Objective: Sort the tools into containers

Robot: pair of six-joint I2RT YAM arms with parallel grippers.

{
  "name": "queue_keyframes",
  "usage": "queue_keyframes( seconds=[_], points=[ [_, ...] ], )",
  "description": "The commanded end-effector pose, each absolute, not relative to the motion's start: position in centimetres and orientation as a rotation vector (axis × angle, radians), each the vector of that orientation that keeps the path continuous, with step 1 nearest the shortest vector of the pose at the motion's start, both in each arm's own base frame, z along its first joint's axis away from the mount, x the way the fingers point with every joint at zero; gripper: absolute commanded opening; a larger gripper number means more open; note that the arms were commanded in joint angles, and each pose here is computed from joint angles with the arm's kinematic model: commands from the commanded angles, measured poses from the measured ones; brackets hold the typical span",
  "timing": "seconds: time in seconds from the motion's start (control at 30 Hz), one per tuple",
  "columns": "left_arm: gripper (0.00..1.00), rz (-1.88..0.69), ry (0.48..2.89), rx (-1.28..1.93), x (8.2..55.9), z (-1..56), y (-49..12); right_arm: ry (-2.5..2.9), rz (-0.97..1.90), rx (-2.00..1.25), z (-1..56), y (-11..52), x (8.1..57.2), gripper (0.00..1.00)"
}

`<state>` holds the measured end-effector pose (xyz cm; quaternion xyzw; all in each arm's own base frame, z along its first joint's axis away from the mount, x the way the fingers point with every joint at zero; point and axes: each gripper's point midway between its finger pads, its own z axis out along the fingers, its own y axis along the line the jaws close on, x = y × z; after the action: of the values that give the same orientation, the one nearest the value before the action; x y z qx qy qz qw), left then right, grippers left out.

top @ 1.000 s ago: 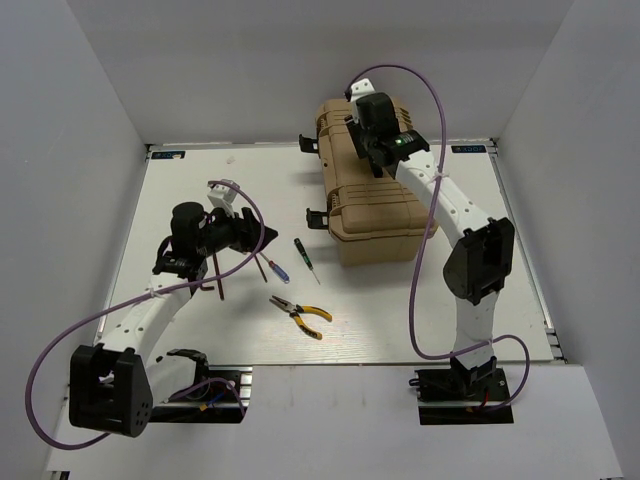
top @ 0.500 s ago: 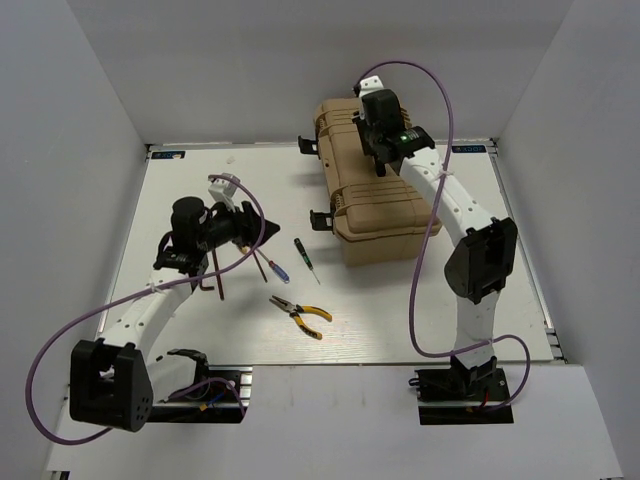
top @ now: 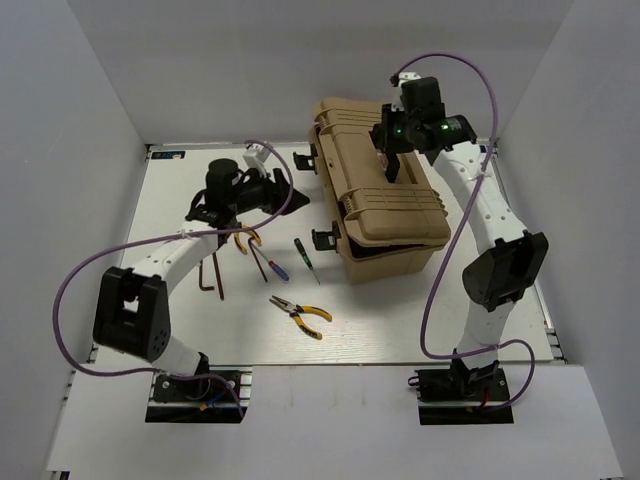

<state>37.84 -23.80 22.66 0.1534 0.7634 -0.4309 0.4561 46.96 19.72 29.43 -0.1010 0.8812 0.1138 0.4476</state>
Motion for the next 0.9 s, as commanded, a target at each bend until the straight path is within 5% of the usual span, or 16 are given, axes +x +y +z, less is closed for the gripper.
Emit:
queue_keyframes(
  seconds=[0.0, 0.47, 0.87],
  points=[
    [0.7, -1.062, 1.873, 0.376, 38.8, 24.2, -25.8, 1.802, 0.53, -0.122, 45.0, 18.7, 44.7, 0.0],
    [0.7, -0.944, 1.984, 0.393, 41.5, 22.8, -33.3, 1.802, 0.925, 0.149, 45.4, 12.7, 46.3, 0.0],
    [0.68, -0.512, 2.236, 0.469, 41.5, 15.7, -32.6, 1.742, 1.256, 0.26, 44.6, 8.2, 47.4, 0.0]
  ],
)
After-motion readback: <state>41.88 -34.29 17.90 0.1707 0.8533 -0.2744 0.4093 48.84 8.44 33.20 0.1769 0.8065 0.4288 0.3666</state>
